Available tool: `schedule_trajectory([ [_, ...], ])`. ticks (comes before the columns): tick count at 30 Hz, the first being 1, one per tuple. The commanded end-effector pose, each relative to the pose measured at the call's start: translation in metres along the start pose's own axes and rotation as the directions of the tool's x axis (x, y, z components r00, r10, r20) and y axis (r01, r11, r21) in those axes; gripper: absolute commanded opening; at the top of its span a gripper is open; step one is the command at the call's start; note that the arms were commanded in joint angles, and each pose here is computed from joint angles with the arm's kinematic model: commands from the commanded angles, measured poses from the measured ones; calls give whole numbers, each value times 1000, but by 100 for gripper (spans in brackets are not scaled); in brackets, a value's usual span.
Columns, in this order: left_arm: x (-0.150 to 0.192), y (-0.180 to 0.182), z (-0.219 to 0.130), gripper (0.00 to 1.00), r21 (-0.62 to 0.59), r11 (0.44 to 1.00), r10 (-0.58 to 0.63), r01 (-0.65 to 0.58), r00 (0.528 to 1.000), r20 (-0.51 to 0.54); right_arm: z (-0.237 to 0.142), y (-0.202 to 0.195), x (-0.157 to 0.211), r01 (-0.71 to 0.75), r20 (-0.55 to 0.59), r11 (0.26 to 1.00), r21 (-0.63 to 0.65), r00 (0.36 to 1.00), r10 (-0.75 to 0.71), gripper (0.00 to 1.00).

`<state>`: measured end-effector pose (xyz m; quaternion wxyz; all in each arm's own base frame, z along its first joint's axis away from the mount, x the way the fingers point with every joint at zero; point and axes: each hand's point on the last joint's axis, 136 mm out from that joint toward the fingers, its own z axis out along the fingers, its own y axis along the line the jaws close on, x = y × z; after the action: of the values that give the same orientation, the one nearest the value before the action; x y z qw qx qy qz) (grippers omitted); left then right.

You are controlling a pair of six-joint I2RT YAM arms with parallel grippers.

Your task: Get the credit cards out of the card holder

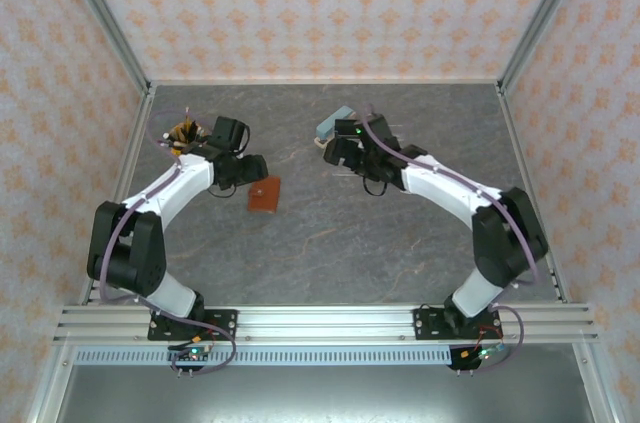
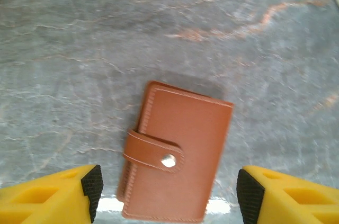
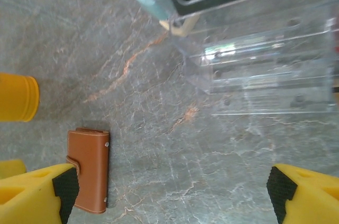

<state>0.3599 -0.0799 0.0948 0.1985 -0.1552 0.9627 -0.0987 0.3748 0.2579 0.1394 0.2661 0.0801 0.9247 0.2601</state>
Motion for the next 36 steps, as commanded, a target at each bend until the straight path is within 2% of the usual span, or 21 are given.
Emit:
schedule_trajectory([
  [1, -12, -6, 15, 71, -2, 999, -39, 39, 999, 2, 12, 6, 5, 14, -22, 999, 37, 1000, -13, 93],
  [5, -18, -6, 42, 71, -35, 998, -51, 50, 998, -29, 22, 12, 13, 3, -49, 1000, 30, 999, -2, 92],
  [12, -12, -20, 62, 71, 25, 999, -28, 30, 996, -84, 26, 5, 21, -2, -60, 999, 53, 998, 5, 92],
  [17, 5, -44, 70, 68, 79, 996, 46, -35, 989, -142, 20, -1, 20, -9, -34, 998, 67, 999, 11, 91],
  [20, 18, -63, 69, 65, 112, 989, 109, -92, 981, -162, 12, -5, 18, -3, -10, 997, 82, 1000, 3, 88],
  [25, 49, -105, 64, 62, 249, 951, 233, -182, 953, -192, -9, -20, 8, 15, 62, 988, 156, 998, -25, 85],
  [28, 70, -114, 64, 59, 312, 926, 290, -214, 931, -222, -19, -28, 6, 26, 95, 982, 186, 994, -45, 83],
  [32, 73, -117, 46, 57, 361, 909, 292, -208, 936, -196, -18, -27, 10, 84, 70, 981, 177, 993, -97, 79],
  [36, 50, -105, 18, 65, 308, 936, 214, -170, 970, -116, -8, -9, 19, 183, -2, 976, 116, 983, -184, 76],
])
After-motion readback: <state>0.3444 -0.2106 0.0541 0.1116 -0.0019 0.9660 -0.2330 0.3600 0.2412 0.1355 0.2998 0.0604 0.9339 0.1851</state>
